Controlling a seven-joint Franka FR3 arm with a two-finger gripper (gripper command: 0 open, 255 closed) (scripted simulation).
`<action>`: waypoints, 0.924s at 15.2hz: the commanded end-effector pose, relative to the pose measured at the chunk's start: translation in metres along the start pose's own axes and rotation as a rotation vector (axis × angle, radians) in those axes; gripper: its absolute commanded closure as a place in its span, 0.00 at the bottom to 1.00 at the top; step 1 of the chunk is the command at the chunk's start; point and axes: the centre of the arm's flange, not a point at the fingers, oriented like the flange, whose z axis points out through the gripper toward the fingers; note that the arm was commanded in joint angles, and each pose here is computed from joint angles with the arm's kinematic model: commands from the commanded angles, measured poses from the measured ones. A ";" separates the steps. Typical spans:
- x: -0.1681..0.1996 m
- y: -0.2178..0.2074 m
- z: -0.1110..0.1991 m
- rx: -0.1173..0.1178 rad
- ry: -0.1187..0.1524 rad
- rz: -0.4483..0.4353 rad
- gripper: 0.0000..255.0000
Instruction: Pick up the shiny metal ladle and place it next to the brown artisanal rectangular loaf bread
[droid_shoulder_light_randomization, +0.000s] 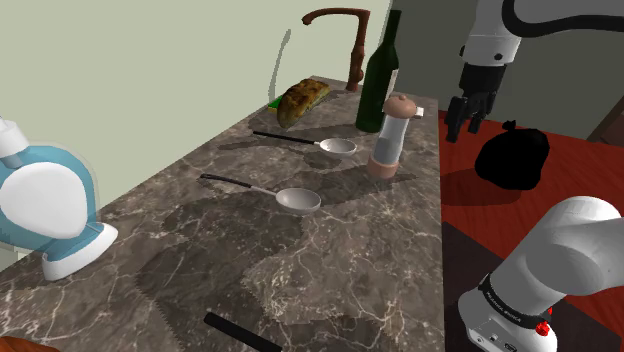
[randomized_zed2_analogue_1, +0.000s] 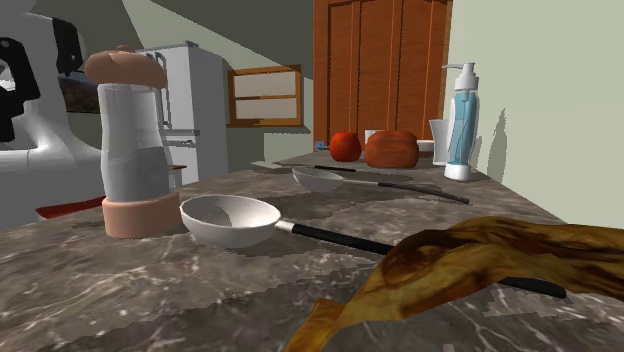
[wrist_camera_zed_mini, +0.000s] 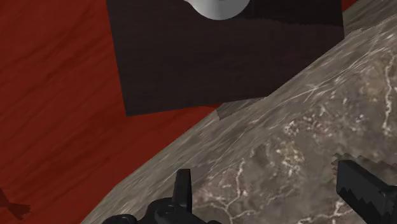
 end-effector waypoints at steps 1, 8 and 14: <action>0.000 0.000 0.000 0.000 0.000 0.000 0.00; 0.070 -0.045 0.008 0.026 0.050 -0.136 0.00; 0.125 -0.091 0.012 0.048 0.093 -0.253 0.00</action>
